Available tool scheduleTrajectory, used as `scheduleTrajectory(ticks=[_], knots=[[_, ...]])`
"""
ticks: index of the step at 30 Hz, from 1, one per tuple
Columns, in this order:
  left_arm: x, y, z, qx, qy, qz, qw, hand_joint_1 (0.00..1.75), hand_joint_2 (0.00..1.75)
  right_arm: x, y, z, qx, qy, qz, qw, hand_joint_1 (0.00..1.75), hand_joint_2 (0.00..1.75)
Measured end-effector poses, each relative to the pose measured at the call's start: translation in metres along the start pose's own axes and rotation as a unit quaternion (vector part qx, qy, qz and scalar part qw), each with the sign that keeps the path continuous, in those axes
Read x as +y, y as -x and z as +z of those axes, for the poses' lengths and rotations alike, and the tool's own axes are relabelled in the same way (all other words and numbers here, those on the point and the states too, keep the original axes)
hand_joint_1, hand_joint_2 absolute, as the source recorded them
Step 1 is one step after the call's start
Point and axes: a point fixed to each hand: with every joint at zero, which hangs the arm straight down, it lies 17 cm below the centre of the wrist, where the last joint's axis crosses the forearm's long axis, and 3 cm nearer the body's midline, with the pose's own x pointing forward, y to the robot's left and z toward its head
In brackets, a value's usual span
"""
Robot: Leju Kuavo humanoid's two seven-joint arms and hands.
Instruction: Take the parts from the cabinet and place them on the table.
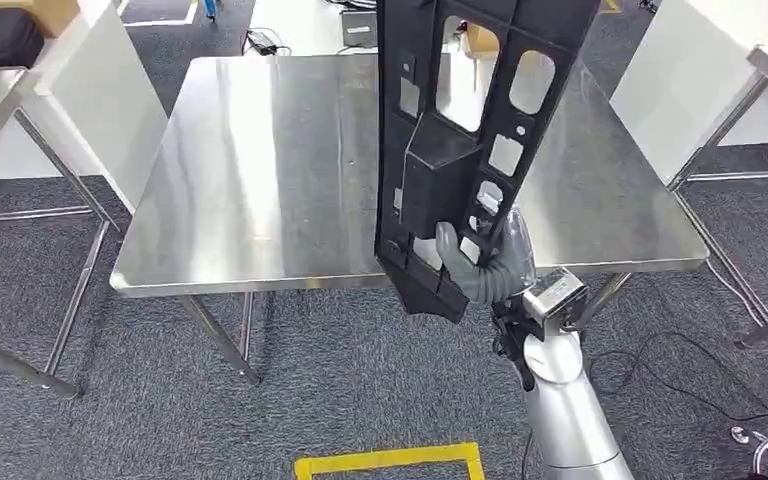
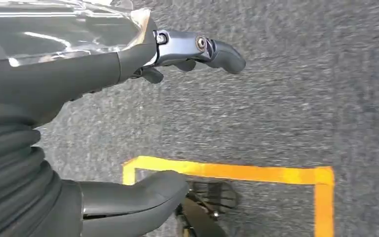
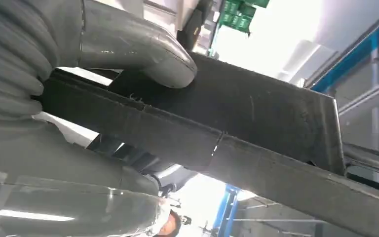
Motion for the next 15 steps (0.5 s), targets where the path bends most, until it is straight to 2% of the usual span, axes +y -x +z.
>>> scheduleTrajectory(ticks=[15], knots=[[0.007, 0.001, 0.0, 0.001, -0.013, 0.016, 1.0, 0.0, 1.75, 0.027, -0.002, -0.009, -0.006, -0.017, -0.012, 1.0, 1.75, 1.75]])
